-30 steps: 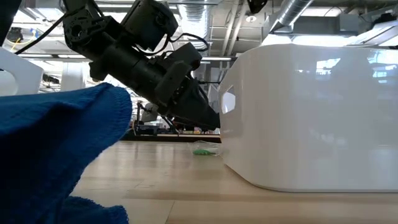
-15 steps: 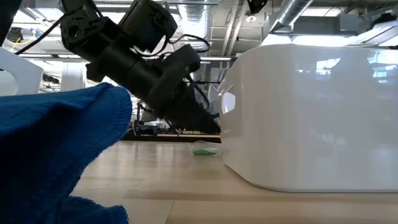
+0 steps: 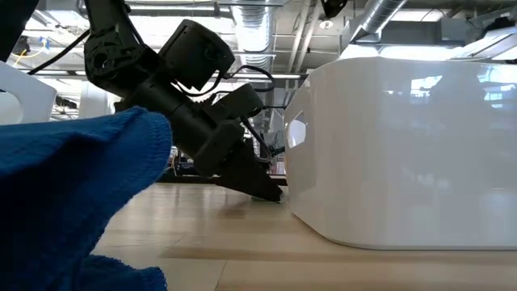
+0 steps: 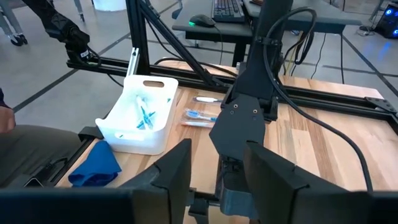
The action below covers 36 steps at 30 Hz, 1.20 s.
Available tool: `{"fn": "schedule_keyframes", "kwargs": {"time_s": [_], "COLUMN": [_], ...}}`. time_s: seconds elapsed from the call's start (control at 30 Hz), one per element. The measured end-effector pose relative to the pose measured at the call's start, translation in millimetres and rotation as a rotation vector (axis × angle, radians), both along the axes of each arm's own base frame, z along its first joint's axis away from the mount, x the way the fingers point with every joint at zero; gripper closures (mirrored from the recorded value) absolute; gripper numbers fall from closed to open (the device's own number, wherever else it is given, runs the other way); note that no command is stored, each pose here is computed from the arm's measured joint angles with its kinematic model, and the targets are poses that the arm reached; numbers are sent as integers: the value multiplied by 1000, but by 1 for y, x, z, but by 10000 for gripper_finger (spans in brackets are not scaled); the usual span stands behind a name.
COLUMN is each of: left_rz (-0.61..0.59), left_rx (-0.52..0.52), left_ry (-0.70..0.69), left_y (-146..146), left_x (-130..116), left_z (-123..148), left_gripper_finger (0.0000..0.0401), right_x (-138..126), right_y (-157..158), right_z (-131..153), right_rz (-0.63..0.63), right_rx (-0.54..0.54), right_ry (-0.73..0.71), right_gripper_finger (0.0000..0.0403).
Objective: Pick & Place Toothbrushes
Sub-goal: Put the green toothbrush into the yellow bin
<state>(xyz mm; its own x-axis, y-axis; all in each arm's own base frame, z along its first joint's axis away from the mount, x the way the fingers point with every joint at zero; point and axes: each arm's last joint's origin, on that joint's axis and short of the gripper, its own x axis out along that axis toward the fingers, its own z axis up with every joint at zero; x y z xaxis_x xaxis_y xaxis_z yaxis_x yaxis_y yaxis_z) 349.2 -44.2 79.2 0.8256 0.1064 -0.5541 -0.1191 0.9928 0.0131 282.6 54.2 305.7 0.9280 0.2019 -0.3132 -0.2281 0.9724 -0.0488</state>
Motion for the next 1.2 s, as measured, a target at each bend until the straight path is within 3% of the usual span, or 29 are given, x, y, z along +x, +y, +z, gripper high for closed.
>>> {"fn": "schedule_keyframes", "kwargs": {"time_s": [0.1,0.23,0.57,0.83,1.2], "left_rz": [2,15,5,31,101], "left_rx": [0,0,3,15,116], "left_ry": [2,3,14,14,-170], "left_y": [0,1,1,5,-20], "left_x": [0,0,-1,-3,-18], "left_z": [0,-1,-2,8,69], "left_gripper_finger": [143,191,381,383,385], "right_x": [0,0,0,0,-1], "right_y": [0,0,0,0,0], "right_z": [0,0,0,-1,-3], "right_rz": [1,1,6,7,8], "right_rx": [-2,-2,-17,-19,-27], "right_ry": [-1,-1,-4,7,27], "right_gripper_finger": [266,265,270,271,284]}}
